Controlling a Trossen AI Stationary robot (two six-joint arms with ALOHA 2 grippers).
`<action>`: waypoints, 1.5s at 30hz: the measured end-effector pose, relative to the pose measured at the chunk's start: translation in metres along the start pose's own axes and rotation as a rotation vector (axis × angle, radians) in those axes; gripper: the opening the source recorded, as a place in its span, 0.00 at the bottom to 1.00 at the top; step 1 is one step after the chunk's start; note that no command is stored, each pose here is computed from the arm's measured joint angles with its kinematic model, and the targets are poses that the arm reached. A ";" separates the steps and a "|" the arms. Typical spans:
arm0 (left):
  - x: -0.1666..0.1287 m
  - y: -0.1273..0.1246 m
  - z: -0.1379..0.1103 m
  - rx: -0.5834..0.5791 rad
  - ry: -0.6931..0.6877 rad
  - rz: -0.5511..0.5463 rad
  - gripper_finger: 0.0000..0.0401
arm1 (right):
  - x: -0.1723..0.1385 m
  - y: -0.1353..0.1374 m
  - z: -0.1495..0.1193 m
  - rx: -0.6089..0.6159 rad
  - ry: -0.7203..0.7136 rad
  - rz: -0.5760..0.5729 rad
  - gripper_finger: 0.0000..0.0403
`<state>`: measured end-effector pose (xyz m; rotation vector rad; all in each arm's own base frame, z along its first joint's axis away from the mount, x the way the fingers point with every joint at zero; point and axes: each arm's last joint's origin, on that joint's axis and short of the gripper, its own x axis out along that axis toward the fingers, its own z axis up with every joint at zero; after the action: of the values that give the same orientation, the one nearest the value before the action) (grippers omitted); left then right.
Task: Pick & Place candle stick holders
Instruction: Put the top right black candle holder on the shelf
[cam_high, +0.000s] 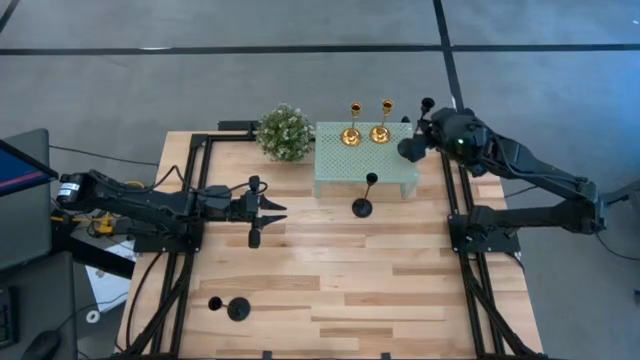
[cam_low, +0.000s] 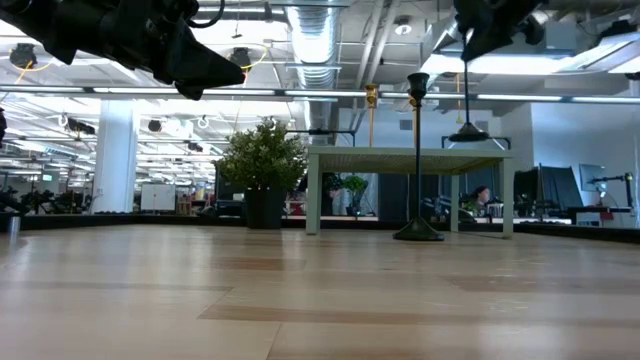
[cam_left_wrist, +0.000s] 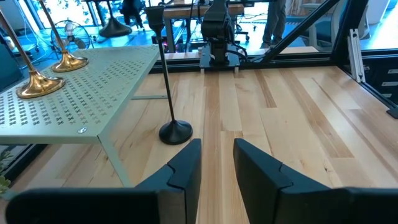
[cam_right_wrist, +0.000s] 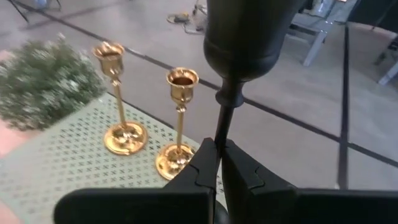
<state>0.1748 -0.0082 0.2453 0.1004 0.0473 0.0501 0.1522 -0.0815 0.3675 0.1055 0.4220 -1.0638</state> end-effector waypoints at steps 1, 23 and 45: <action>0.000 0.000 0.000 0.000 0.000 0.000 0.24 | 0.004 0.001 0.000 -0.013 0.011 -0.009 0.00; 0.000 0.000 0.000 0.000 0.000 0.000 0.24 | 0.043 -0.003 0.007 -0.006 0.034 -0.003 0.00; 0.000 0.000 0.000 0.000 0.000 0.000 0.24 | 0.061 -0.014 0.002 0.012 0.072 0.020 0.00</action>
<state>0.1747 -0.0082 0.2453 0.1004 0.0472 0.0501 0.1658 -0.1394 0.3478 0.1590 0.4779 -1.0449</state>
